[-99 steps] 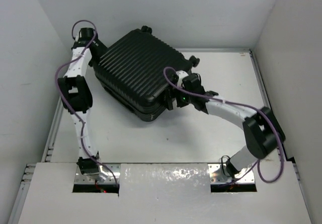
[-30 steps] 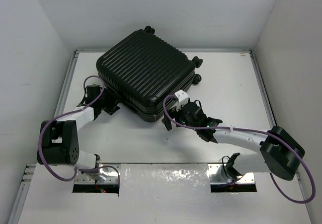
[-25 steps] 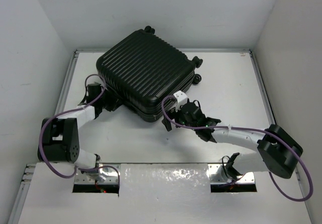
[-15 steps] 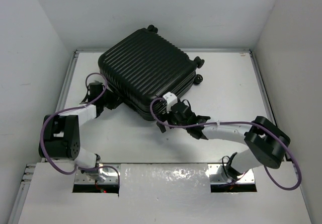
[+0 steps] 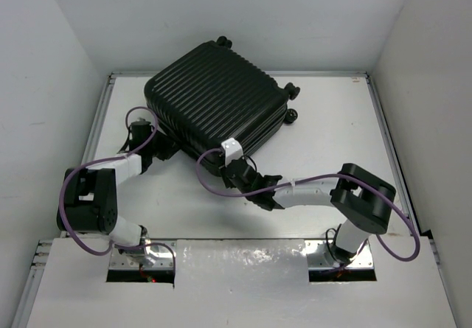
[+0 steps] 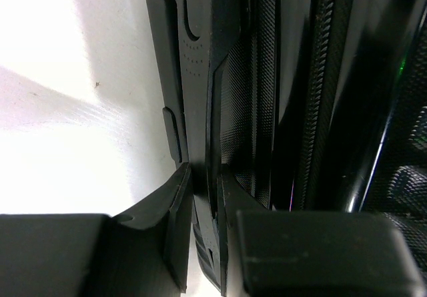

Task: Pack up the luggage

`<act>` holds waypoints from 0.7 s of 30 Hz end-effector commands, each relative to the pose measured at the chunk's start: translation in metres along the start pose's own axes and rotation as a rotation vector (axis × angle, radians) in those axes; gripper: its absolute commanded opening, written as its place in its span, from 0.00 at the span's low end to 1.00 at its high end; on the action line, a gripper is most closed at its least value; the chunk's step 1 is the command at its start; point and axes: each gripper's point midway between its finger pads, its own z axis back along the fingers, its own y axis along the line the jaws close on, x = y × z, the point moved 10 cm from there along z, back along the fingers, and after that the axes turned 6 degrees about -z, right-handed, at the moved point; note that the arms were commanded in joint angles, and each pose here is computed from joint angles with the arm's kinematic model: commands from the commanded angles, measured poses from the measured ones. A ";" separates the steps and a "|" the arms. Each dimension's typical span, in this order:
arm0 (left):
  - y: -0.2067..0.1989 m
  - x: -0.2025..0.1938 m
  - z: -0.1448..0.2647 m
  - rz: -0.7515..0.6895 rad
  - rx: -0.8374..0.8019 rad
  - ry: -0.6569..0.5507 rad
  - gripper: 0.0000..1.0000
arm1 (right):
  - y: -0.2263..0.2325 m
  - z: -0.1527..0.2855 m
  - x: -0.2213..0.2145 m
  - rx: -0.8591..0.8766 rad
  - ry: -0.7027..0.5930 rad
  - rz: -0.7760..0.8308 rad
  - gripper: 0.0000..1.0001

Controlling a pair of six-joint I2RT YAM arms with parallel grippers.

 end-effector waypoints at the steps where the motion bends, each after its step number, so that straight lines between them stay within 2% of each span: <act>1: 0.005 -0.014 -0.005 -0.055 0.004 0.042 0.00 | 0.010 -0.003 0.037 -0.069 -0.186 -0.115 0.40; 7: 0.007 -0.016 -0.005 -0.062 0.009 0.050 0.00 | 0.007 0.000 0.038 -0.080 -0.227 -0.130 0.10; 8: 0.007 -0.016 -0.005 -0.061 0.017 0.048 0.00 | 0.005 0.002 0.039 -0.074 -0.255 -0.151 0.00; 12: 0.007 -0.014 -0.005 -0.043 0.035 0.029 0.00 | -0.014 0.015 0.031 -0.100 -0.308 -0.170 0.00; 16: 0.010 -0.013 -0.004 -0.019 0.076 -0.002 0.00 | -0.043 0.013 0.022 -0.094 -0.251 -0.189 0.00; 18: 0.011 -0.011 -0.003 -0.007 0.094 -0.018 0.00 | -0.068 0.013 0.025 -0.079 -0.238 -0.240 0.00; 21: 0.012 -0.010 -0.002 0.005 0.108 -0.025 0.00 | -0.110 0.004 0.034 -0.143 -0.211 -0.270 0.00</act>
